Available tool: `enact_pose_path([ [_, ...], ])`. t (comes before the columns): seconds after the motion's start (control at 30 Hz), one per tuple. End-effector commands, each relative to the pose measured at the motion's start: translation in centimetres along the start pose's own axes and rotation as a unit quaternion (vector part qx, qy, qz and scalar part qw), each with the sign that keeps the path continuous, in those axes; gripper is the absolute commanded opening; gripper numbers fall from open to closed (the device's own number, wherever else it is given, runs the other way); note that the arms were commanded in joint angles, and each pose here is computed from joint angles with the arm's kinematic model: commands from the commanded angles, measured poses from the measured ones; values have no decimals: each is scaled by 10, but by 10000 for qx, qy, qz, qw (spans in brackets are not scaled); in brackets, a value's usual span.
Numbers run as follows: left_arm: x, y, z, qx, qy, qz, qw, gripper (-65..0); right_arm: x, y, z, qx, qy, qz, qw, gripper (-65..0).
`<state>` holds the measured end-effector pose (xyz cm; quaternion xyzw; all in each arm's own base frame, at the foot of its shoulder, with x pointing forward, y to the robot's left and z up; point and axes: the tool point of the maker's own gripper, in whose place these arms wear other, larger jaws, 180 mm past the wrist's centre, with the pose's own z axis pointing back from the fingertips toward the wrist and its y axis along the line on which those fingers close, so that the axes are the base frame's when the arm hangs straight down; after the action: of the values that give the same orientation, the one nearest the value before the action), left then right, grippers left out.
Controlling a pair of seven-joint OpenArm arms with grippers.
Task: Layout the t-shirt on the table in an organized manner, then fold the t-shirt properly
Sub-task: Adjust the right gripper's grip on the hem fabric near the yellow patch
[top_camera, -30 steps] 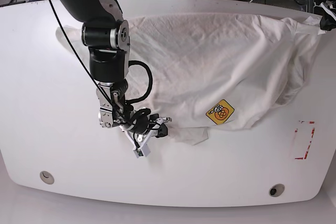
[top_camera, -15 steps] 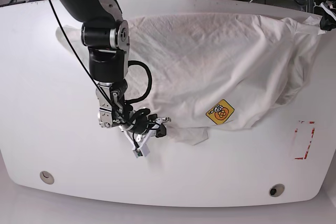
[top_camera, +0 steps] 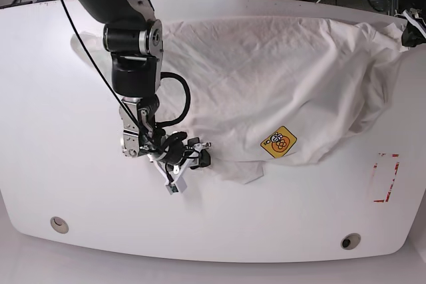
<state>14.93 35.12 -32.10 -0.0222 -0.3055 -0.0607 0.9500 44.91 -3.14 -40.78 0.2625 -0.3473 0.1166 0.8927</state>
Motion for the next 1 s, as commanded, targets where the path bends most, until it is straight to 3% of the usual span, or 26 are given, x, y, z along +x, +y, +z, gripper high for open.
enact_pose_path([
  [0.0,11,1,3,-5,-115,-154,9998,-644,38,-2,20,-164,-490,383,9979,-411],
  [0.13,11,-2,1,-56,-107,-162,9998,-626,34,-2,35,-313,-524,587,9964,-303],
  [0.27,13,-2,1,-58,-138,-173,9997,-485,42,1,57,-508,-703,863,9925,-179],
  [0.4,18,0,1,-6,-211,-178,9996,-342,53,4,70,-632,-789,1058,9892,-144],
  [0.5,19,1,2,4,-220,-184,9996,-271,54,2,74,-681,-748,1087,9889,-144],
  [0.7,32,10,6,136,-413,-196,9989,-268,60,-2,69,-652,-708,1040,9899,-146],
  [0.8,44,16,10,236,-618,-164,9977,-268,57,-4,57,-543,-553,885,9931,-146],
  [0.97,62,27,17,426,-945,-120,9945,-268,60,-12,38,-345,-703,437,9960,-146],
])
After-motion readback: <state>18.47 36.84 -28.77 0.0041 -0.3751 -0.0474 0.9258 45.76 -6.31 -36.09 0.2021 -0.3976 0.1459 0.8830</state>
